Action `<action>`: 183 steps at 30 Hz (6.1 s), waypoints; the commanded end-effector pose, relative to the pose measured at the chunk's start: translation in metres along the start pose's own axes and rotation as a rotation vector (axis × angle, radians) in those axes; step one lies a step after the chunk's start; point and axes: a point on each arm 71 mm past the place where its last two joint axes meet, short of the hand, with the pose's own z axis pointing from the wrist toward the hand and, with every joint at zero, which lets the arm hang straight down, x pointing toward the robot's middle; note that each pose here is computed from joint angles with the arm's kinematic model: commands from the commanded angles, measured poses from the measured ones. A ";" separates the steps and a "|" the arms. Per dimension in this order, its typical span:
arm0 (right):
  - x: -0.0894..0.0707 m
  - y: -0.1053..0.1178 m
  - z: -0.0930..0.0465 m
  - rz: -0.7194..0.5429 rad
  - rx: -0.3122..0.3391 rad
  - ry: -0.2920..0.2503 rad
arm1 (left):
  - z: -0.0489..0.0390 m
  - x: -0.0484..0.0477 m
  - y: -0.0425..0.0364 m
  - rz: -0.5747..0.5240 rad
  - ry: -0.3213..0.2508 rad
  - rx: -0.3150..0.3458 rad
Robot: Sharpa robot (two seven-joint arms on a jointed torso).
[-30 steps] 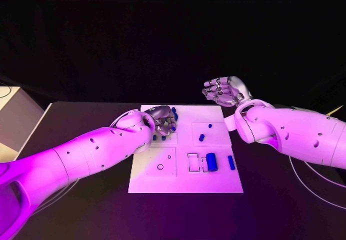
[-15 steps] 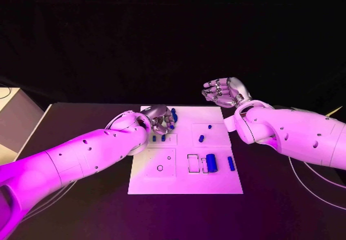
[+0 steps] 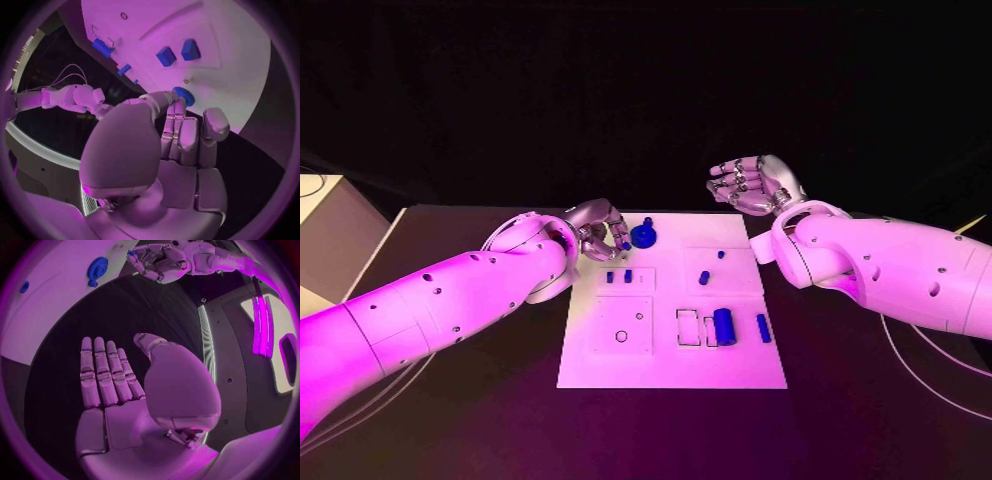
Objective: Assemble the parts on the task board
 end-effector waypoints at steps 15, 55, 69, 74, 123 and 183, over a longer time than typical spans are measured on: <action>0.002 0.000 -0.001 0.002 -0.009 0.016 | -0.0008 0.0025 0.0125 -0.014 0.111 -0.074; 0.003 0.001 -0.001 0.005 -0.013 0.019 | 0.0077 0.0096 0.0100 0.009 0.116 -0.084; 0.004 0.001 -0.001 0.006 -0.014 0.021 | 0.0100 0.0145 0.0105 0.031 0.135 -0.112; 0.004 0.002 -0.001 0.007 -0.014 0.022 | 0.0107 0.0163 0.0112 0.040 0.146 -0.126; 0.002 -0.002 -0.002 -0.007 0.003 0.049 | 0.0052 0.0144 0.0180 0.031 0.112 -0.131; 0.035 -0.032 -0.029 -1.023 -0.061 0.422 | -0.0920 -0.0172 0.0726 -1.196 -0.139 0.094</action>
